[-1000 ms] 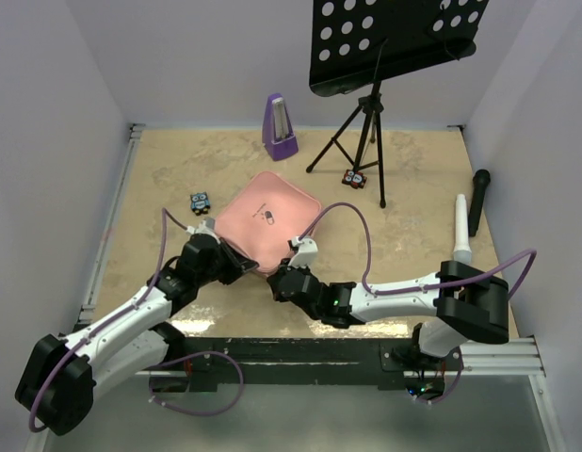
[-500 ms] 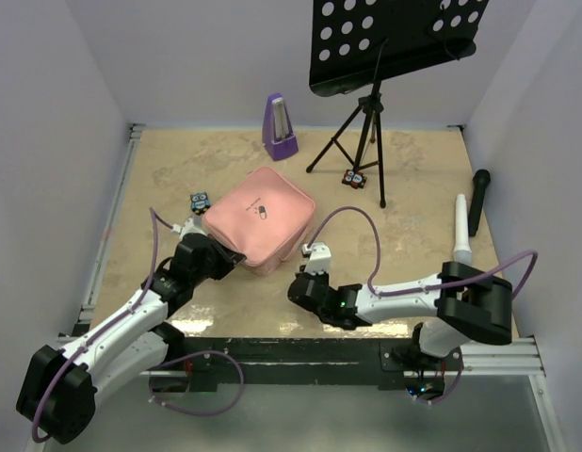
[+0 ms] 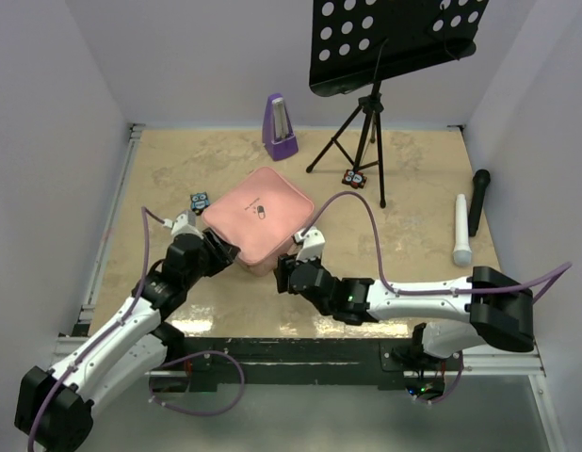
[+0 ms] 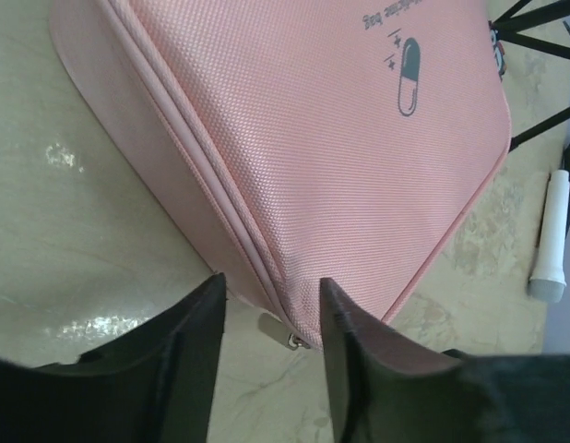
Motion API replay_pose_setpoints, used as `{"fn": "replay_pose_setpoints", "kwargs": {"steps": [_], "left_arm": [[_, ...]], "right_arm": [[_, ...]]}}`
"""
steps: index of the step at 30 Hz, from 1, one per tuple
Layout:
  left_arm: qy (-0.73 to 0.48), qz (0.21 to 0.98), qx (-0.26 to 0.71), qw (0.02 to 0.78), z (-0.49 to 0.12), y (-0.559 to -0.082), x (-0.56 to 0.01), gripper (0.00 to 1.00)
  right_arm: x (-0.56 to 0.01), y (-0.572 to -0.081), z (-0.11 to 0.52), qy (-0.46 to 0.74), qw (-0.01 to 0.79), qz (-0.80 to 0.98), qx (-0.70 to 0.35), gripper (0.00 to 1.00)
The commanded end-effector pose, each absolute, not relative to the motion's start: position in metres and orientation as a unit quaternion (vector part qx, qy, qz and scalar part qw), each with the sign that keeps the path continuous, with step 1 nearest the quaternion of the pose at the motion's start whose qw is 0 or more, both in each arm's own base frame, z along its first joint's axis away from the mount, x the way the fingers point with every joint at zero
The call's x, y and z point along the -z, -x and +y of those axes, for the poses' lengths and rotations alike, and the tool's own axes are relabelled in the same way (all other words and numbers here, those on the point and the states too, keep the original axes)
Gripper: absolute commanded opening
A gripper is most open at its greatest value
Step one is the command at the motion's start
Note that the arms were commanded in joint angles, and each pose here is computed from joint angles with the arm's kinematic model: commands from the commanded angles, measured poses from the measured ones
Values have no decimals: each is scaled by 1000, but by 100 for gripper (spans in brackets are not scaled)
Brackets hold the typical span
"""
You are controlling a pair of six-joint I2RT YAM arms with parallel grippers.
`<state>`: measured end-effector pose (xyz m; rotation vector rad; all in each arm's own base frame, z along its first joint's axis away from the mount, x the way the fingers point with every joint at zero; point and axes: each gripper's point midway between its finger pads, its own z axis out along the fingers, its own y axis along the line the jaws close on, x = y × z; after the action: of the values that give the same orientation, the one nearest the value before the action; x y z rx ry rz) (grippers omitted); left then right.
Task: Organize the medicine kit
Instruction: Adjust the medicine box at the center of the board.
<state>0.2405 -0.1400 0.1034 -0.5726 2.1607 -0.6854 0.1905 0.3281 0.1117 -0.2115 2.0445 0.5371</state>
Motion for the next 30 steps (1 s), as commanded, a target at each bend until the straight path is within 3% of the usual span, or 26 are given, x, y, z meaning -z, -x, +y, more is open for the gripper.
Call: {"fn": "replay_pose_setpoints", "kwargs": {"steps": [1,14,23,30], "left_arm": [[190,842,248,439,-126,-242,-124,55],[61,779,406,474,-169,-211,-130,54],[23,763,439,474,-183,-207,-126,54],[41,777,408,478,-174,-211,-113,50]], "right_arm": [[-152,-203,344,105,523,817,-218,61],[-182,-275,328,89,542,816,-180,62],[-185,-288,320,88,539,819,-176,68],[-191,-291,319,87,542,815,-184,68]]}}
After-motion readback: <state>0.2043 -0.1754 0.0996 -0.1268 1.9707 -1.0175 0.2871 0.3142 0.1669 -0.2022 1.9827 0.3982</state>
